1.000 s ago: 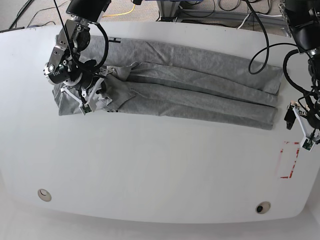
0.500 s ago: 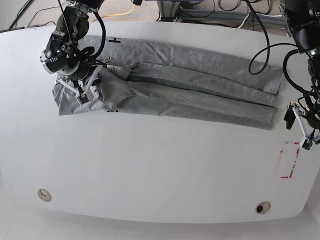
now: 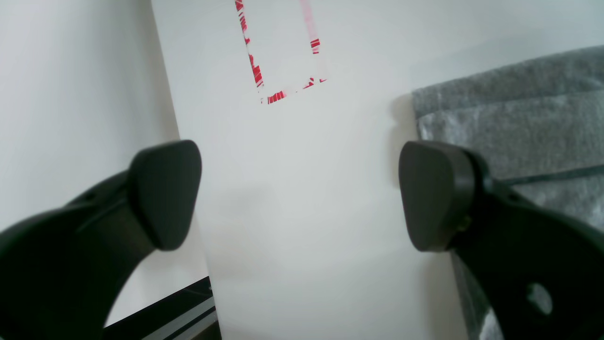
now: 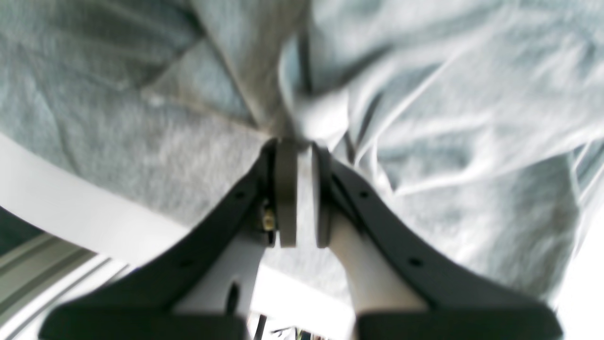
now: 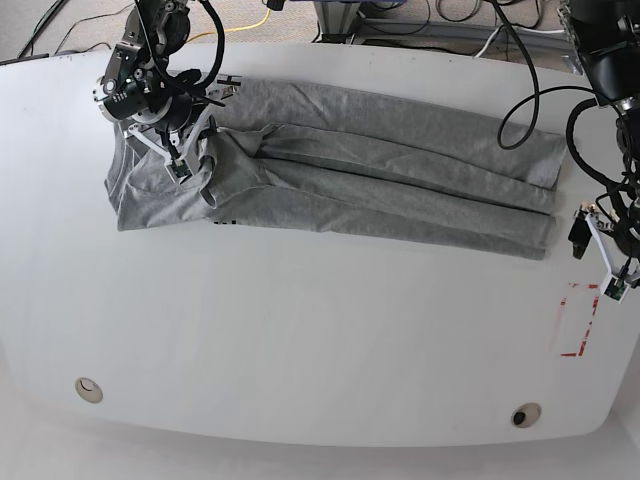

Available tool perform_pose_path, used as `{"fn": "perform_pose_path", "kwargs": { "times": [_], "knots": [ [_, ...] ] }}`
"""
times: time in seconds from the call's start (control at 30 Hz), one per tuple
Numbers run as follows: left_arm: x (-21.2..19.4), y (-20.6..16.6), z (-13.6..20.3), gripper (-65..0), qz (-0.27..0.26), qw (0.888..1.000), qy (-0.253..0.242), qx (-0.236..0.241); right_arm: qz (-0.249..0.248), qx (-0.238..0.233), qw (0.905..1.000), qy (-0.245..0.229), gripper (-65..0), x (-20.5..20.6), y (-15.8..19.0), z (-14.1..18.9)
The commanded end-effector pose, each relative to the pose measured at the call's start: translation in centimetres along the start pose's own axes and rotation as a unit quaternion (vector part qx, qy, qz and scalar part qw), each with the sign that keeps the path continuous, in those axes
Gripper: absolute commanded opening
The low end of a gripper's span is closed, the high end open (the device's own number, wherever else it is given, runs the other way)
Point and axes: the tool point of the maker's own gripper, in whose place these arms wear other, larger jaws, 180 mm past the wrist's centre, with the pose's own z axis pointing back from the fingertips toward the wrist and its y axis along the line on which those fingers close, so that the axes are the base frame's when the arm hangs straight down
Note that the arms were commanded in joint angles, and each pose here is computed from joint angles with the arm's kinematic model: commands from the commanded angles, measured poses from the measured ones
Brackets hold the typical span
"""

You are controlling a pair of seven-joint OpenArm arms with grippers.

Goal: Layout the t-shirt on the table in an organized manner, then fold the t-shirt properly
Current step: 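Grasp the strip end nearest the right gripper and hold it down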

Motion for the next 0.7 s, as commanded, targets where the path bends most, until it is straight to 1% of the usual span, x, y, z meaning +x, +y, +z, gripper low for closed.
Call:
{"fn": "perform_pose_path", "kwargs": {
  "times": [0.0, 0.17, 0.23, 0.33, 0.43, 0.53, 0.6, 0.67],
  "knots": [
    [1.2, 1.5, 0.6, -0.1, -0.004, 1.000, -0.017, 0.018, 0.001, -0.001, 0.9999, -0.013, -59.5, 0.6, 0.2, 0.4],
    [1.1, 1.4, 0.6, -0.1, -0.004, 1.000, -0.017, 0.017, 0.000, 0.000, 0.9999, -0.013, -59.0, 0.6, 0.2, 0.4],
    [1.1, 1.4, 0.6, -0.1, -0.004, 1.000, -0.017, 0.017, 0.000, -0.001, 0.9999, -0.013, -56.0, 0.6, 0.2, 0.4],
    [1.0, 1.3, 0.6, -0.1, -0.004, 1.000, -0.015, 0.016, 0.000, -0.003, 0.9999, -0.011, -46.6, 0.5, 0.1, 0.4],
    [0.5, 0.3, 0.5, -0.1, -0.003, 1.000, -0.012, 0.006, 0.009, -0.013, 0.9999, -0.006, -33.1, 0.3, -0.7, 0.7],
    [0.9, -0.6, 0.5, -0.1, -0.002, 1.000, -0.019, 0.002, 0.017, -0.022, 0.9996, -0.004, -22.2, 0.4, -1.5, 0.9],
    [0.9, -1.9, 0.6, -0.1, -0.001, 1.000, -0.024, -0.007, 0.022, -0.028, 0.9994, -0.003, -16.0, 0.4, -2.0, 1.1],
    [0.9, -3.0, 0.8, -0.1, -0.001, 1.000, -0.028, -0.013, 0.028, -0.035, 0.9990, -0.003, -13.2, 0.5, -2.6, 1.4]
  ]
}}
